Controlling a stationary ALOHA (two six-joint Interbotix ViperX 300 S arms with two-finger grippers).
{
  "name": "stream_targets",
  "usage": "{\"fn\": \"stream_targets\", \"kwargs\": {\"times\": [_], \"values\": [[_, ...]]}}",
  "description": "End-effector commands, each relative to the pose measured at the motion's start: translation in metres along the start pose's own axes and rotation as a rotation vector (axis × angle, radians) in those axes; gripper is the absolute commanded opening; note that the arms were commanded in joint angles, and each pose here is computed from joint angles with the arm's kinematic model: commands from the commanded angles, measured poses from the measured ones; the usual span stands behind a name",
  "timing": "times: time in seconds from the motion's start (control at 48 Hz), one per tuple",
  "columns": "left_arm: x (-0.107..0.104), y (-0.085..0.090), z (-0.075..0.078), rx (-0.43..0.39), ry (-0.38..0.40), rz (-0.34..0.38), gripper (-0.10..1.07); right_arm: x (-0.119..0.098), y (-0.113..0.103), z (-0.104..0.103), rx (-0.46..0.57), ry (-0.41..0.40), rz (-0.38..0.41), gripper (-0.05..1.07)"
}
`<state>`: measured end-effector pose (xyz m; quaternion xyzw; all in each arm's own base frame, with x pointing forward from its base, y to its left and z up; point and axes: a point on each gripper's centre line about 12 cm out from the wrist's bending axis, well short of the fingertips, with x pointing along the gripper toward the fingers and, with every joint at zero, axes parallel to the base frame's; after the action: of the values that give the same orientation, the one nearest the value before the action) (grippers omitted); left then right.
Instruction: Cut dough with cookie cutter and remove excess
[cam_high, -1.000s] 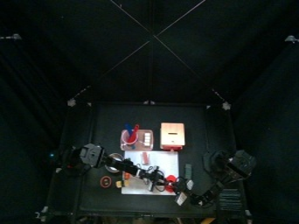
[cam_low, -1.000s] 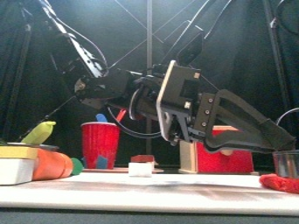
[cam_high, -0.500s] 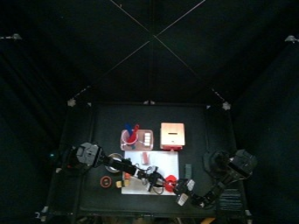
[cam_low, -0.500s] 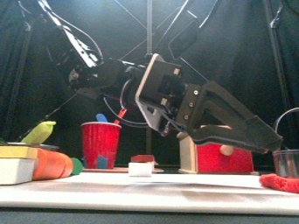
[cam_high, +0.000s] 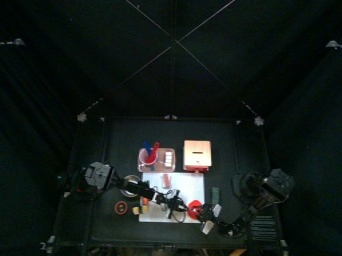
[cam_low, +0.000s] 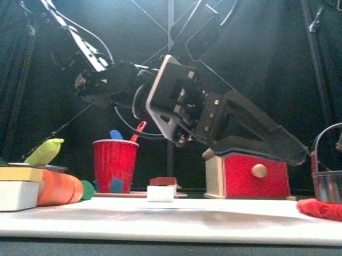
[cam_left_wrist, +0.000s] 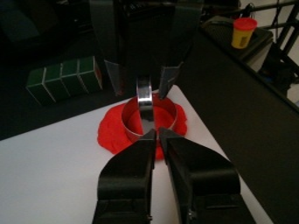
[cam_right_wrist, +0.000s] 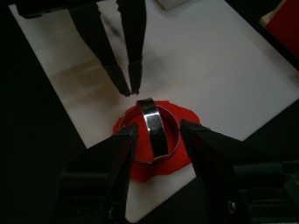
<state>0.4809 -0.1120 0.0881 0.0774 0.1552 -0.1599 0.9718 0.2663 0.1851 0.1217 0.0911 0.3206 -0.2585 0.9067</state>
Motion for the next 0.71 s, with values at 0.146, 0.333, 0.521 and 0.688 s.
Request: {"fn": "stream_targets", "kwargs": {"times": [0.146, 0.333, 0.521, 0.688], "values": [[0.004, 0.004, 0.008, -0.002, -0.027, 0.010, 0.44, -0.002, 0.007, 0.017, 0.054, -0.001, 0.036, 0.81], [0.009, 0.005, 0.005, -0.010, -0.024, 0.014, 0.44, 0.001, 0.006, 0.017, 0.057, 0.005, 0.034, 0.81], [0.014, 0.005, 0.000, -0.014, -0.018, 0.016, 0.44, 0.001, 0.006, 0.016, 0.054, 0.006, 0.033, 0.81], [0.014, 0.005, -0.002, -0.020, -0.015, 0.019, 0.44, 0.002, 0.006, 0.015, 0.053, 0.013, 0.035, 0.80]]}}
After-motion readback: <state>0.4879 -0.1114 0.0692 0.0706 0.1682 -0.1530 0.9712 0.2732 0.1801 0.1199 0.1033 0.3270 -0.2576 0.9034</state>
